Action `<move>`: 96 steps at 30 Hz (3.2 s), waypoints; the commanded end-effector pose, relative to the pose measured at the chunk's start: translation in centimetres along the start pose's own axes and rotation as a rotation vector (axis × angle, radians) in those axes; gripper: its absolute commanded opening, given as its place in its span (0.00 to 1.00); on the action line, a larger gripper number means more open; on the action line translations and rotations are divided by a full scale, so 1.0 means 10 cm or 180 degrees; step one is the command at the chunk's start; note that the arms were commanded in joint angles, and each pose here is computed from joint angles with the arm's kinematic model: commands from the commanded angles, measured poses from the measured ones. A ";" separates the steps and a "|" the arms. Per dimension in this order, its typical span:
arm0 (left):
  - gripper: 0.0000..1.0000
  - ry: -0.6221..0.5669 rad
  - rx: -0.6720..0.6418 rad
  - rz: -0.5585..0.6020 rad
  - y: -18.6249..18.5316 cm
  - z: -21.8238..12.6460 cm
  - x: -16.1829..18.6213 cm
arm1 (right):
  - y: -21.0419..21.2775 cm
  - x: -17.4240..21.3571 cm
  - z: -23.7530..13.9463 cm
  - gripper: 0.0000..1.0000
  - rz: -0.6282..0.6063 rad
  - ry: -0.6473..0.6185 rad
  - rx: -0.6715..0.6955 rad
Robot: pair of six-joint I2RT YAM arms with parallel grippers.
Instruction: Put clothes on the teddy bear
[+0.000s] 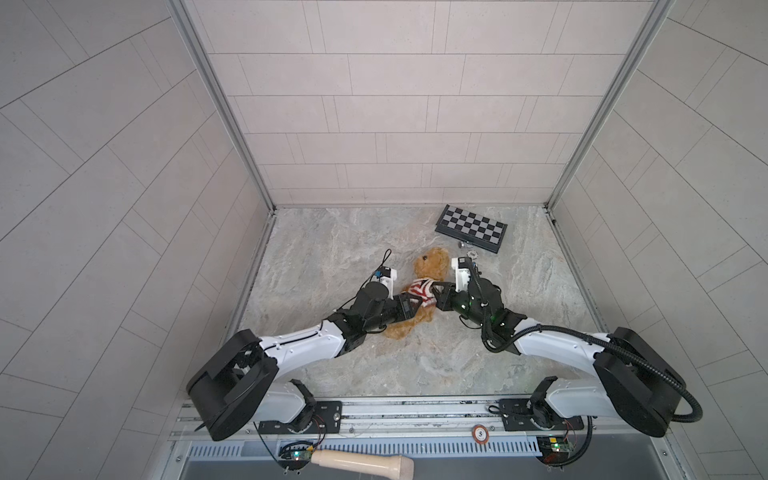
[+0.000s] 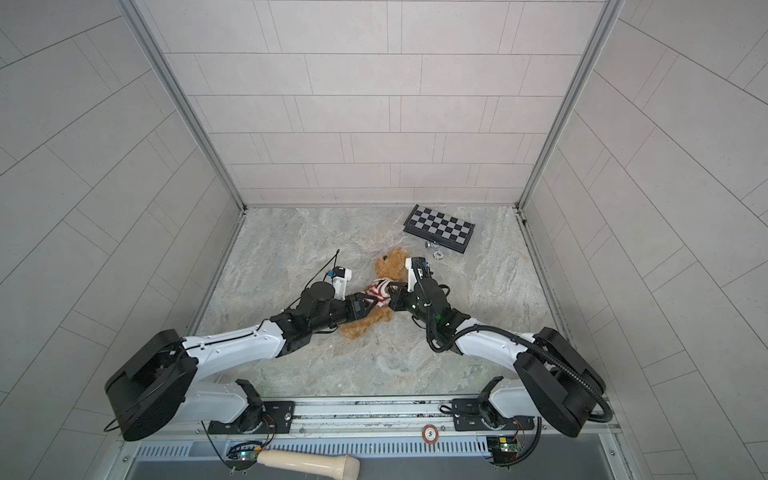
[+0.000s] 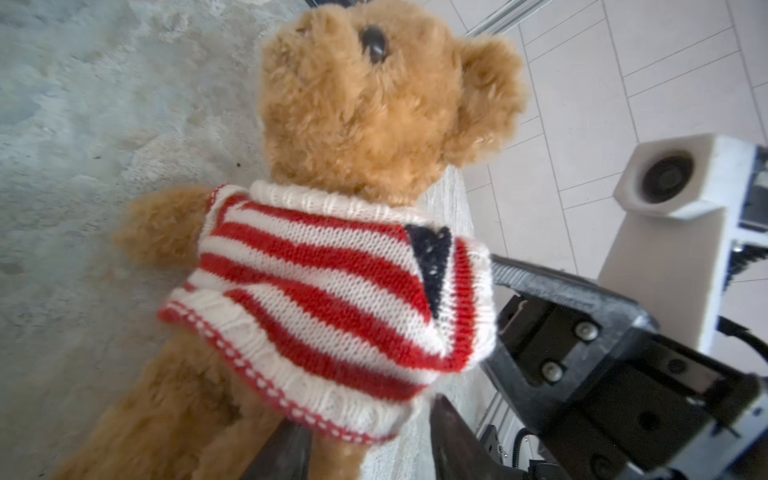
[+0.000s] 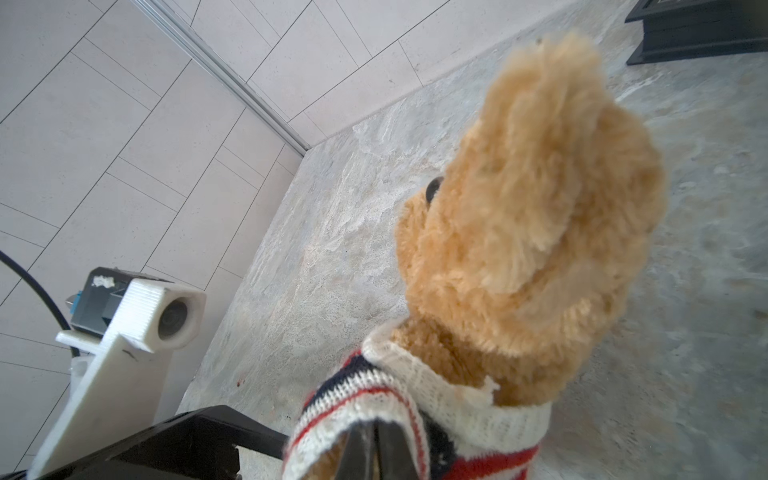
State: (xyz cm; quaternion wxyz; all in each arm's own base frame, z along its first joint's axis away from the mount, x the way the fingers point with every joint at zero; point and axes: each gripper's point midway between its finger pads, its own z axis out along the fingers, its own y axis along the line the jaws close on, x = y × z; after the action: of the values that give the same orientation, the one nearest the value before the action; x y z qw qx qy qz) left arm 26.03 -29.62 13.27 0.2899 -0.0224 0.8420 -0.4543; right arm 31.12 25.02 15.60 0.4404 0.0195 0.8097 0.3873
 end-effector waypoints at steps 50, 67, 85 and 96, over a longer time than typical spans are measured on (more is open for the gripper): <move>0.68 0.0186 -0.0518 0.1309 0.21 -0.43 0.01 | 0.57 -0.25 -0.51 0.00 -0.0139 0.0069 -0.0656; 0.50 0.0175 -0.0114 0.1938 -0.65 -0.32 0.00 | 0.48 -0.28 -0.43 0.00 -0.0002 -0.0020 -0.0505; 0.42 0.0192 -0.0084 0.1913 -0.78 -0.05 -0.07 | 0.44 -0.18 -0.40 0.00 0.0047 0.0023 -0.0537; 0.41 0.0166 -0.0206 0.1898 -0.77 0.05 -0.15 | 0.46 -0.14 -0.40 0.00 0.0032 0.0050 -0.0566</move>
State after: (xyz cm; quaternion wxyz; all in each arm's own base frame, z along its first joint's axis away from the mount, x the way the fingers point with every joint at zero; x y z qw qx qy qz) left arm 24.89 -33.45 18.10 0.3682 0.2349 0.8405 -0.3205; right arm 28.11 24.72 19.85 0.4278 -0.0112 0.7889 0.4411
